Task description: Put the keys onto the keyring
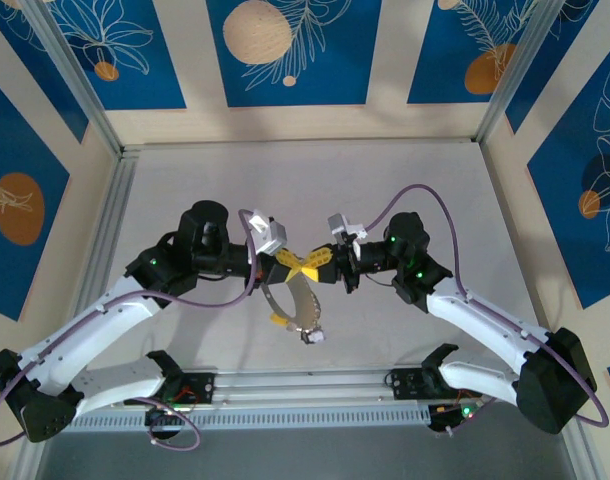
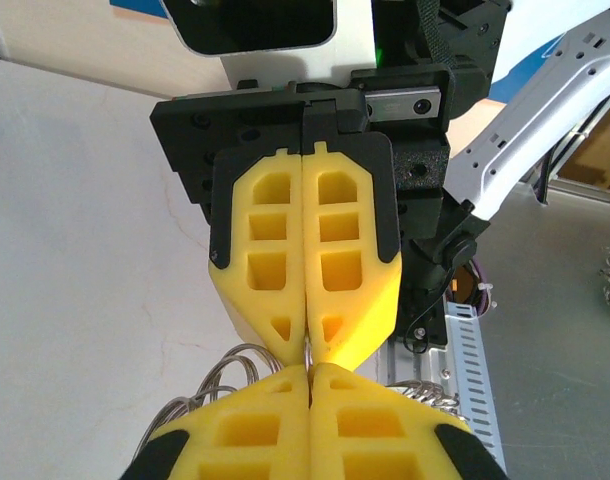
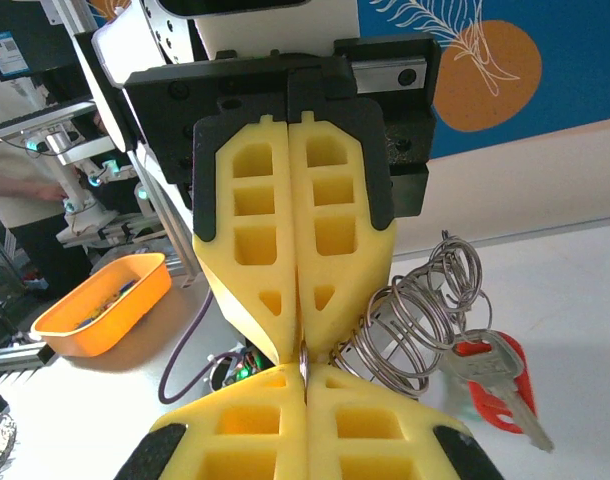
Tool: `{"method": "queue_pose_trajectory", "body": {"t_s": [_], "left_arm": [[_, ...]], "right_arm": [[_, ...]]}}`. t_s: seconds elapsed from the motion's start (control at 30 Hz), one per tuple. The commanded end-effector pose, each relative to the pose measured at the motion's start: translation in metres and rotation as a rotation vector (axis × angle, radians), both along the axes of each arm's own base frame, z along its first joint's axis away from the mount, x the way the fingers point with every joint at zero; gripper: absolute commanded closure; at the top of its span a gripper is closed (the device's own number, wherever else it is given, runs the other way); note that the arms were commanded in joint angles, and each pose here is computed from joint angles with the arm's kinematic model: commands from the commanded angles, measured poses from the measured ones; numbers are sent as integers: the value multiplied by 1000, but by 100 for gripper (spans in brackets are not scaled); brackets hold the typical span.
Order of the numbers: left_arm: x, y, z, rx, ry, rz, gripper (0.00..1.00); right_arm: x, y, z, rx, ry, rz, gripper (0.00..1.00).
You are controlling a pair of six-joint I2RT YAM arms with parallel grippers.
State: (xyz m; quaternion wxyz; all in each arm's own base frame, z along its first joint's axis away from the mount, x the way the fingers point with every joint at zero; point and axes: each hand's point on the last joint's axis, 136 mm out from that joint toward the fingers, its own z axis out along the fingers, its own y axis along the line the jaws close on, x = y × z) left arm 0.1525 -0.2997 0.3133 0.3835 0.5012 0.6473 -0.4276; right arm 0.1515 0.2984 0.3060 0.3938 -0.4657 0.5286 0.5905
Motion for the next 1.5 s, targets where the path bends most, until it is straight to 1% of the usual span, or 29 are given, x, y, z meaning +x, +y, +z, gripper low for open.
{"method": "queue_pose_trajectory", "body": {"t_s": [0.0, 0.07, 0.1, 0.17, 0.2, 0.4, 0.5, 0.6, 0.67, 0.73, 0.83, 1.17, 1.3, 1.47], "left_arm": [[-5, -9, -22, 51, 4, -28, 89], [-3, -10, -25, 64, -6, -21, 89], [-3, -11, -27, 69, -7, -21, 90], [-4, -11, -27, 72, -9, -26, 98], [-4, -11, -28, 73, -11, -27, 100], [-9, -10, -24, 55, -15, -46, 100], [-8, -6, -19, 45, -41, -28, 100], [-8, -2, -15, 41, -59, -13, 100], [-7, 0, -15, 48, -63, -7, 100], [-5, 1, -18, 64, -65, 0, 100], [-2, 4, -22, 103, -78, 15, 100], [12, 14, -39, 273, -112, 55, 100], [15, 15, -48, 315, -102, 54, 100], [15, 17, -53, 369, -107, 41, 100]], "right_arm": [[-17, 1, 27, 77, -92, 53, 100], [-17, 1, 28, 79, -97, 55, 100], [-17, 1, 27, 78, -98, 53, 100], [-16, 2, 27, 76, -96, 50, 100], [-16, 2, 27, 76, -96, 51, 100], [-12, 4, 25, 68, -95, 24, 100], [-8, 4, 18, 39, -80, -2, 100], [-5, 1, 11, 1, -52, -34, 84], [-5, -2, 8, -11, -37, -51, 78], [-4, -6, 4, -22, -25, -74, 74], [-1, -10, 1, -49, -10, -110, 72], [8, -26, -23, -195, 26, -234, 71], [7, -29, -36, -230, 52, -253, 71], [7, -24, -48, -267, 59, -249, 70]]}}
